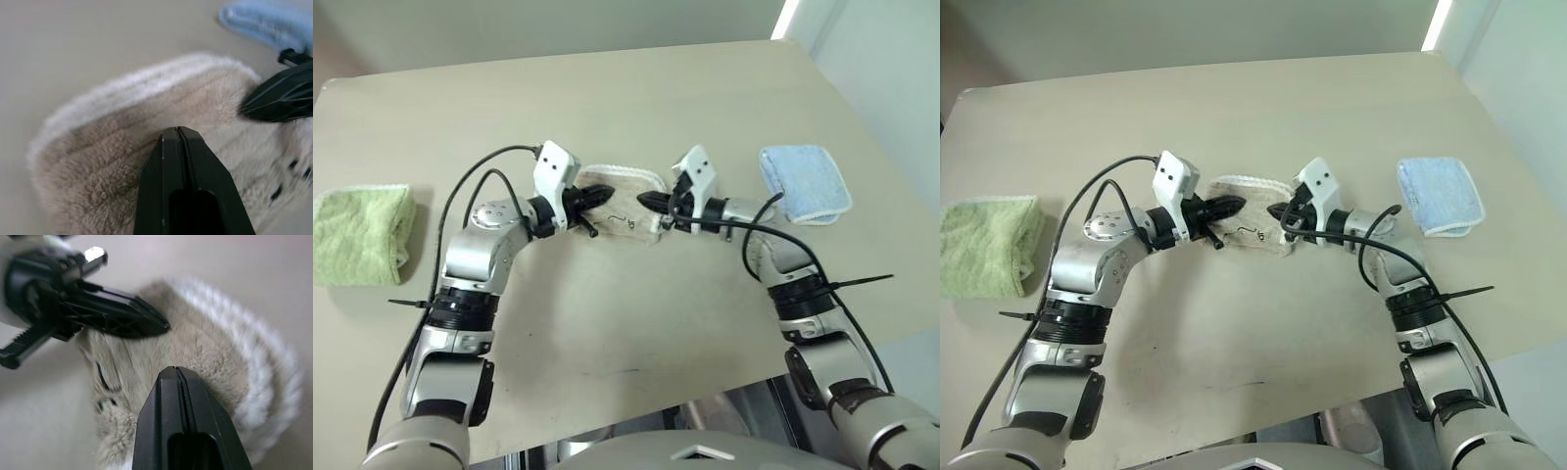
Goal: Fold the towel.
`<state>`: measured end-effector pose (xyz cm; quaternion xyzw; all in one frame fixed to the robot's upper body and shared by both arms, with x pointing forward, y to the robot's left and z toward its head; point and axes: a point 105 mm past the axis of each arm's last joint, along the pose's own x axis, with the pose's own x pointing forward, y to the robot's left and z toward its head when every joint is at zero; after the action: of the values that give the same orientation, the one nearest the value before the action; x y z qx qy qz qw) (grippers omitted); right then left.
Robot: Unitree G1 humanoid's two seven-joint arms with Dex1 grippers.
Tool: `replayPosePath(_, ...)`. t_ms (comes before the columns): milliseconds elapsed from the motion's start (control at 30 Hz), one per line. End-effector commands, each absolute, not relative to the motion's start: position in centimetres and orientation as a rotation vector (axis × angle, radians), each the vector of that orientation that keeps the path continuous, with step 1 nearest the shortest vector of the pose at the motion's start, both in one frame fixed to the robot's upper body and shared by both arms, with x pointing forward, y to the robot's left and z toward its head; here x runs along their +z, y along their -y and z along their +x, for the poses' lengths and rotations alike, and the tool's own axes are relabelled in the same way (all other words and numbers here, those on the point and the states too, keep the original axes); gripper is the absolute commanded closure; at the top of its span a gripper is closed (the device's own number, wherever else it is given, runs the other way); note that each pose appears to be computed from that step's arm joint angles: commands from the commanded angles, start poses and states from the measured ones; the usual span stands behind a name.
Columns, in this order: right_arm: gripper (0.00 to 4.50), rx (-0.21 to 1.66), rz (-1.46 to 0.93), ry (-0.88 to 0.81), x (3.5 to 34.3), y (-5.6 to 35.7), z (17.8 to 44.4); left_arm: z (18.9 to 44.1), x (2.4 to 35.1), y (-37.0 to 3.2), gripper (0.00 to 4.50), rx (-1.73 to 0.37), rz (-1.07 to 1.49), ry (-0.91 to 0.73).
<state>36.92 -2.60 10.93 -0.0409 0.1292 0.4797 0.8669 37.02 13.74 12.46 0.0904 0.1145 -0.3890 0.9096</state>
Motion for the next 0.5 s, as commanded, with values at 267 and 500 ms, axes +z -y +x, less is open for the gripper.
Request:
replayPosePath(267, 4.50, 0.966, -0.104, -0.220, 11.0, 3.5, 37.4, 36.8, 11.5, -14.7, 4.47, -0.758, 0.173, -0.212)
replayPosePath(500, 4.50, 0.975, -0.046, -0.051, 16.8, 4.9, 36.3, 37.0, 18.2, -16.9, 4.47, -0.668, -0.232, 0.014)
